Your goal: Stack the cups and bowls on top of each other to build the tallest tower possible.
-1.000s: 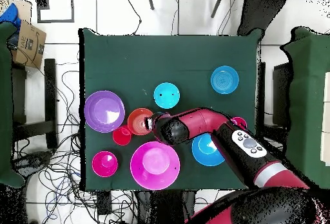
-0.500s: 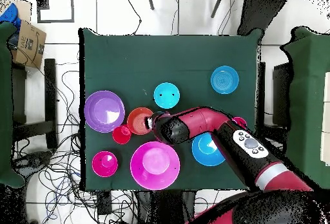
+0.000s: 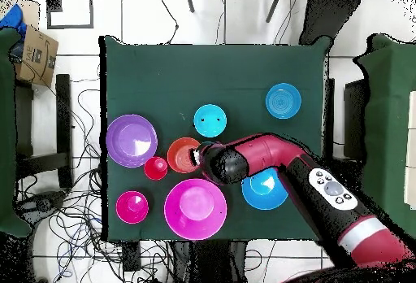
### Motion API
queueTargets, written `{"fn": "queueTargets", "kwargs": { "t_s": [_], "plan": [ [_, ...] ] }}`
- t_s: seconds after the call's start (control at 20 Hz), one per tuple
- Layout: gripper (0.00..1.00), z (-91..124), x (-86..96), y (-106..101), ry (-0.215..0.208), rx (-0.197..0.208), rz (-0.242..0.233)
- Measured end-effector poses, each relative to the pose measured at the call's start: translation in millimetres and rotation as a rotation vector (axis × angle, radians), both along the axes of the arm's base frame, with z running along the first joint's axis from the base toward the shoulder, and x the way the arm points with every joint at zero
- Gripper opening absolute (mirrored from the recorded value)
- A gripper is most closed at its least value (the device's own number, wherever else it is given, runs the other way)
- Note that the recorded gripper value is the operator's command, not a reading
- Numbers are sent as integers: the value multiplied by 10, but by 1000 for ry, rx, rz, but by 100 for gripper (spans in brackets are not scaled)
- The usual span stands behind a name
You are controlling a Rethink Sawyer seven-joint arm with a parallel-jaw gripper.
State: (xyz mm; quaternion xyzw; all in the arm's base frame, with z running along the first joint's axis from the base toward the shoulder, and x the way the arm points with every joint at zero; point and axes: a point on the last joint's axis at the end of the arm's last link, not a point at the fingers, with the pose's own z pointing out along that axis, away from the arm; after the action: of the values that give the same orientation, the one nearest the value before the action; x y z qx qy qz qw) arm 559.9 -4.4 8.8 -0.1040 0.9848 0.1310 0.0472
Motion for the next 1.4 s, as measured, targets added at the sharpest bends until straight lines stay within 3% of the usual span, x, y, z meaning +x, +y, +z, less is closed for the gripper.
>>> {"fn": "queueTargets", "kwargs": {
  "t_s": [0.3, 0.5, 0.85, 0.95, 1.4],
  "plan": [
    [0, 181, 126, -269, -50, 31, 0],
    [0, 189, 157, -322, -76, 61, 24],
    [0, 85, 188, -173, -128, 143, 132],
    [0, 31, 207, -66, -155, 174, 183],
    [0, -99, 291, 161, -220, 243, 277]
  ]
}}
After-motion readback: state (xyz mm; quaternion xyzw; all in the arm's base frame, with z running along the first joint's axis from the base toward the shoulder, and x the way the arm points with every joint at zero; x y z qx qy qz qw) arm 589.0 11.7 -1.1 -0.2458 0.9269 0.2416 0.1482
